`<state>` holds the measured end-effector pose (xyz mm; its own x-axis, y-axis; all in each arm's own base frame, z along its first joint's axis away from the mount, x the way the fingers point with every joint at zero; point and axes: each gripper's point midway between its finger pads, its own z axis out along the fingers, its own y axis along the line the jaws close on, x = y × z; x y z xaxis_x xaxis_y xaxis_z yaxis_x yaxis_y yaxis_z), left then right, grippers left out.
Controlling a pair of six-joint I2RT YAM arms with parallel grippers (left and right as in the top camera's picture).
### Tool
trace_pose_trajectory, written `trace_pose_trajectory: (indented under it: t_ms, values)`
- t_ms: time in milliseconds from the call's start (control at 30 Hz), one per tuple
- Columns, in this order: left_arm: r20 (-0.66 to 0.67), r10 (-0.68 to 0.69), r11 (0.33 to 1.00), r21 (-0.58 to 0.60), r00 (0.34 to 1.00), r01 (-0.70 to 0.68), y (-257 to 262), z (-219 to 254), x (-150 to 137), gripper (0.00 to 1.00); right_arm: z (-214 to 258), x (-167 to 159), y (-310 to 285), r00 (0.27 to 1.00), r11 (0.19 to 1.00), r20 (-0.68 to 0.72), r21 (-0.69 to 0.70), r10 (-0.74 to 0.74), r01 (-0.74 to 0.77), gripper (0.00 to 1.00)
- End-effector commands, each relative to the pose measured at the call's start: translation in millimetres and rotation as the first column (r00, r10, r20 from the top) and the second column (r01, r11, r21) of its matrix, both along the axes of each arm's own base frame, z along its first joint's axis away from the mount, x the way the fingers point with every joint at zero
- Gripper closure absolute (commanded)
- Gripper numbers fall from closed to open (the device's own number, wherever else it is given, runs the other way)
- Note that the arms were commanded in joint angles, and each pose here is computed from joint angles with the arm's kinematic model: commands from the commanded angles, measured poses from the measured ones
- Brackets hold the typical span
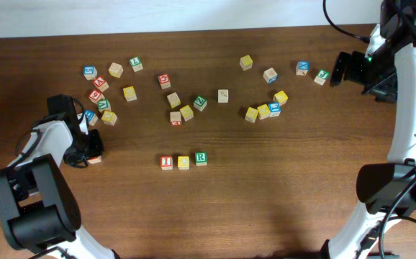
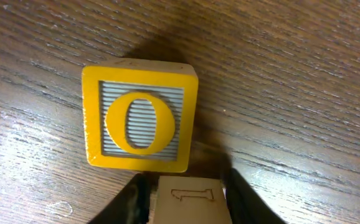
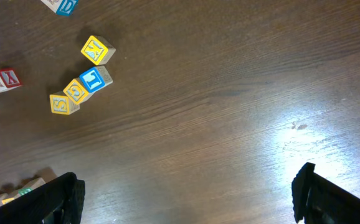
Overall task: Spell out ICRA
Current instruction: 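Lower the left gripper and grasp the red A block, then carry the red A block and set it right of the green R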
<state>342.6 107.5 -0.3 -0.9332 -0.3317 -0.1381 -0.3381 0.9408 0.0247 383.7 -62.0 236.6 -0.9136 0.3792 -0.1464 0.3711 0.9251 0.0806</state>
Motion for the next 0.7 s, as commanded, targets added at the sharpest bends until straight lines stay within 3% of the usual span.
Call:
trace_pose_trajectory:
  t_ms: [0,167,267,467,600,667]
  values:
    - [-0.039,0.005,1.000,0.000,0.999,-0.005,0.3,-8.6,-11.4,0.75,-1.0,-1.2,-2.1,1.000,1.000,-0.007,-0.008,-0.004,0.004,0.02]
    - [-0.039,-0.001,0.999,-0.050,0.999,-0.001,-7.8,-3.4,-9.4,0.87,-1.0,-1.2,-2.1,1.000,1.000,-0.007,-0.008,-0.004,0.004,0.02]
    - [-0.030,-0.007,0.996,-0.091,1.000,0.004,-13.7,8.5,-3.5,0.87,-1.0,-1.2,-2.1,1.000,1.000,-0.007,-0.008,-0.003,0.003,0.02]
    - [0.117,-0.028,0.973,-0.225,0.993,0.054,-38.6,89.6,23.1,0.88,-1.0,-1.2,-2.1,1.000,1.000,-0.007,-0.008,-0.004,0.004,0.02]
    - [0.272,-0.078,0.906,-0.382,0.959,0.182,-91.8,140.9,30.8,0.89,-1.0,-1.2,-2.1,1.000,1.000,-0.007,-0.008,-0.004,0.004,0.02]
    - [0.277,-0.101,0.879,-0.425,0.956,0.216,-118.6,147.7,29.6,0.91,-1.0,-1.2,-2.1,1.000,1.000,-0.007,-0.008,-0.004,0.004,0.02]
